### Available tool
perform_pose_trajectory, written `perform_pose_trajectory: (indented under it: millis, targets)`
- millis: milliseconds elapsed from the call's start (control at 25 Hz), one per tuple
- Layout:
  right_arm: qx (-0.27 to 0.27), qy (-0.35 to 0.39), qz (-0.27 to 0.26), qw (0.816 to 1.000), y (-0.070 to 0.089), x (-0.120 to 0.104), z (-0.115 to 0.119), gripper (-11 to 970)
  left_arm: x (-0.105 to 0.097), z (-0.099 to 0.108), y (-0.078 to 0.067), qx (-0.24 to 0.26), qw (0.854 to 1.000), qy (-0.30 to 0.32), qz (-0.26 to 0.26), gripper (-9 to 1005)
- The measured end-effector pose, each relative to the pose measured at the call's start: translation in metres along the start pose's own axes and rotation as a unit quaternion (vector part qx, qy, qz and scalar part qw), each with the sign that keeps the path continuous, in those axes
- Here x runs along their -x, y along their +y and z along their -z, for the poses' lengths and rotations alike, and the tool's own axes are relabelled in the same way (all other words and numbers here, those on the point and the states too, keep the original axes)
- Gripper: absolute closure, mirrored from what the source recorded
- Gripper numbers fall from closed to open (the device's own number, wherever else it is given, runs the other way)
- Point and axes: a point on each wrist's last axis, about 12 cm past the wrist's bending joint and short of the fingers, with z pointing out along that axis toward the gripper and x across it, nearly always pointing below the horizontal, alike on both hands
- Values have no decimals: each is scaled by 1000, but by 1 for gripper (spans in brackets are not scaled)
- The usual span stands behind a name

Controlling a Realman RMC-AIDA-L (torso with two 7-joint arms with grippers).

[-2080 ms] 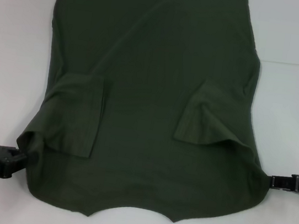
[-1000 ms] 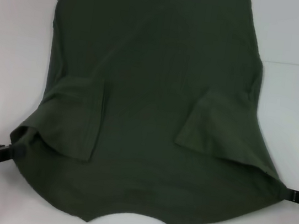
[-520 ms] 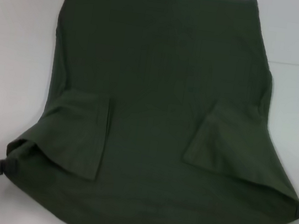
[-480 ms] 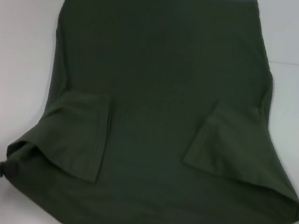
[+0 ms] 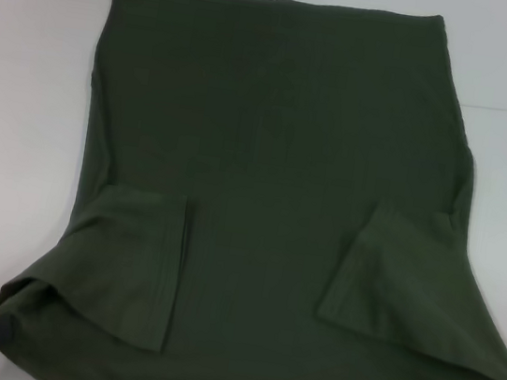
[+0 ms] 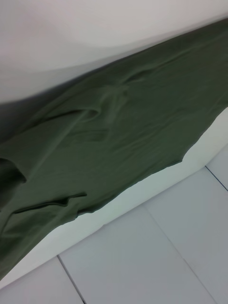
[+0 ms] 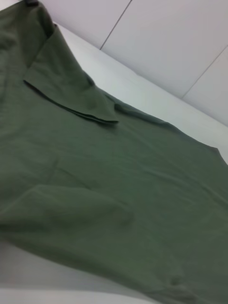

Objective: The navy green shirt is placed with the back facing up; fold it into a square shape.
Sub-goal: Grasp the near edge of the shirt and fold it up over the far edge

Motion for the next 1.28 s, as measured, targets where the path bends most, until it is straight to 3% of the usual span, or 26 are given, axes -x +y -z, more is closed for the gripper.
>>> perform_pose_trajectory:
  millis: [160, 280, 720, 960, 1280]
  targets:
    - [0, -21, -2, 1000, 1, -2, 7, 921, 3, -4, -1, -9, 1000, -2, -1, 955]
    - [3, -45, 4, 999, 0, 11, 6, 921, 11, -9, -2, -16, 1000, -1, -9, 955]
    - [-4, -102, 34, 994, -3, 94, -34, 922, 99, -57, 0, -15, 998, -12, -58, 955]
    - [-24, -152, 52, 987, -2, 144, -61, 922, 148, -83, 0, 28, 995, -42, -87, 956]
    - [-82, -187, 87, 975, 3, 192, -104, 922, 190, -125, -6, 79, 986, -68, -130, 956]
